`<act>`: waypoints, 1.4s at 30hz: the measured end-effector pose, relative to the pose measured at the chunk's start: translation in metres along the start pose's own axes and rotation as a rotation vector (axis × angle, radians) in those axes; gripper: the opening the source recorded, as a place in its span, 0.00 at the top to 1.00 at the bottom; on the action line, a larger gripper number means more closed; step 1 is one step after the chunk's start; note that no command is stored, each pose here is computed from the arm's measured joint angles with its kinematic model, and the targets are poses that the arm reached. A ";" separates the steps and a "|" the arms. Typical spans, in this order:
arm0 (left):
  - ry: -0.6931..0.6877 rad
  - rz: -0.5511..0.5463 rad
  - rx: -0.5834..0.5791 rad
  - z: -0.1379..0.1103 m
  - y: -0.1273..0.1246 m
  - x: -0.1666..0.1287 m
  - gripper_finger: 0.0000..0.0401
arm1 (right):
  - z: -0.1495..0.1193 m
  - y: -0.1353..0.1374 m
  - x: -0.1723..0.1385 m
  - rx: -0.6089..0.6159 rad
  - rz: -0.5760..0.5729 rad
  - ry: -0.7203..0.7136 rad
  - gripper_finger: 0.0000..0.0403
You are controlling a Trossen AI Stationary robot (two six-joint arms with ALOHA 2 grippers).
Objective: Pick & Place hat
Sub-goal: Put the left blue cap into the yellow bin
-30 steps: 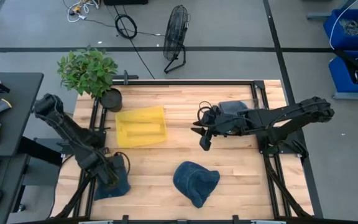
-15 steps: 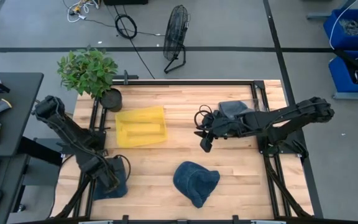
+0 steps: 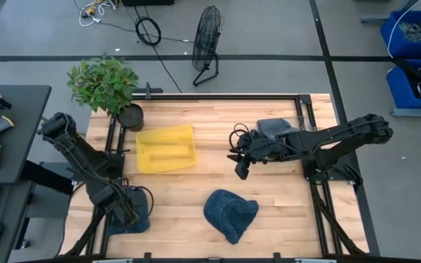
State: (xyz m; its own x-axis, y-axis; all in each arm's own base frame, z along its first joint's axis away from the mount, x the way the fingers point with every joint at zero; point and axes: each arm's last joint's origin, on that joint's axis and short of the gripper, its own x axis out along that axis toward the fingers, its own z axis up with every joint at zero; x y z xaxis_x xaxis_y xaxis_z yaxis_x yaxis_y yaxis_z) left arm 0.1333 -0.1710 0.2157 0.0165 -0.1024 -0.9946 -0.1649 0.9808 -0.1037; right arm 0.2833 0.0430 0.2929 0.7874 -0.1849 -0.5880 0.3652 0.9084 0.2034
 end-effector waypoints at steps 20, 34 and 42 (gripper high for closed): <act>0.128 0.172 0.252 0.019 -0.008 0.048 0.61 | 0.000 0.000 0.000 0.000 0.000 0.001 0.70; -0.078 0.367 0.618 0.051 -0.019 -0.035 0.98 | 0.000 0.000 0.000 -0.002 -0.001 0.003 0.70; -0.166 0.755 0.839 0.064 0.020 -0.075 0.97 | 0.000 0.000 0.000 -0.036 -0.003 0.002 0.70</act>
State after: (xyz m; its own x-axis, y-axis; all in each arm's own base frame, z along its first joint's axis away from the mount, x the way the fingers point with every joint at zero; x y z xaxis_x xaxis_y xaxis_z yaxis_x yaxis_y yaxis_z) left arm 0.1916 -0.1334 0.2881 0.3332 0.5230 -0.7845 0.5220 0.5906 0.6155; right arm 0.2832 0.0427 0.2928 0.7854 -0.1865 -0.5902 0.3489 0.9210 0.1733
